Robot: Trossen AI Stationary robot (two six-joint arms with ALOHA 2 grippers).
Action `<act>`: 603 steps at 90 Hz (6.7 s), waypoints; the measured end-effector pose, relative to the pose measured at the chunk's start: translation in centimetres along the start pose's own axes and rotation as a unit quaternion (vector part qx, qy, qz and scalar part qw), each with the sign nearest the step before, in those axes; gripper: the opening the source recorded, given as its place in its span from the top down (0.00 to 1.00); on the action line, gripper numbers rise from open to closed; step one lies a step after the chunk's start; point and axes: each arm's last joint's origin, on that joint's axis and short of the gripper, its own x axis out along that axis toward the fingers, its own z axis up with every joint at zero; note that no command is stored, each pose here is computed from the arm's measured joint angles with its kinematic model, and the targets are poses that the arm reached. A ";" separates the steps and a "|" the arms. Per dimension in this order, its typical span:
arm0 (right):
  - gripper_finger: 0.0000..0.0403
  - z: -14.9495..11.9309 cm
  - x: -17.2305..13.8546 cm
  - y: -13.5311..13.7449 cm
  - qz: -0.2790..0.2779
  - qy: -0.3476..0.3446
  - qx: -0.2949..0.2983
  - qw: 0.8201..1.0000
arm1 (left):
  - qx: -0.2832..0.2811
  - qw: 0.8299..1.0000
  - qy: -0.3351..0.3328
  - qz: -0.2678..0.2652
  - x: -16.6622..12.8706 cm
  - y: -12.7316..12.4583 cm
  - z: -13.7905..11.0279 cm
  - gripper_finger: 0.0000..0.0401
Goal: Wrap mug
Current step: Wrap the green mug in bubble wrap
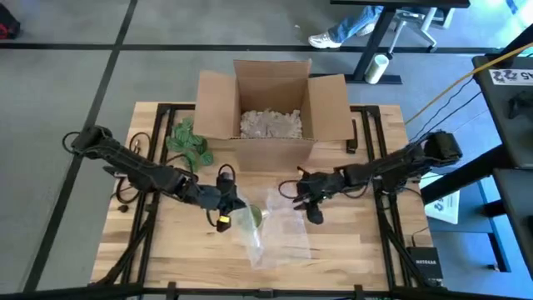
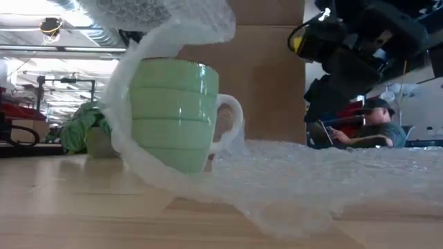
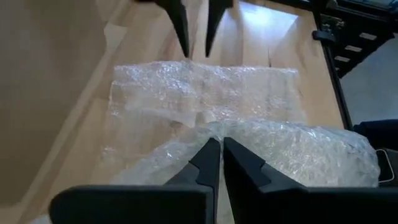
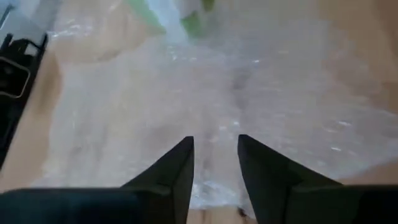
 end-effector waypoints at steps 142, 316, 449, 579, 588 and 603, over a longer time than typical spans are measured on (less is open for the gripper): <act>1.00 -0.8 5.3 0.6 -0.020 0.073 0.015 0.997 | -0.060 0.996 0.005 -0.070 3.0 2.1 1.2 0.91; 1.00 -0.8 5.3 0.5 -0.026 0.074 0.002 0.997 | -0.080 0.996 -0.029 -0.040 3.5 3.1 2.0 0.63; 1.00 2.7 -6.0 4.0 -0.108 -0.116 0.029 0.987 | -0.089 0.995 0.020 -0.040 4.9 3.1 0.7 0.63; 1.00 0.9 -7.2 8.1 -0.135 -0.159 0.011 0.978 | -0.034 0.992 0.094 -0.071 1.5 0.9 6.1 0.65; 1.00 0.7 -7.1 8.0 -0.145 -0.153 0.009 0.978 | -0.026 0.990 0.118 -0.072 1.2 -0.1 6.3 0.67; 1.00 0.6 -7.1 7.8 -0.165 -0.151 0.007 0.975 | 0.004 0.984 0.164 -0.074 1.9 -2.3 6.3 0.67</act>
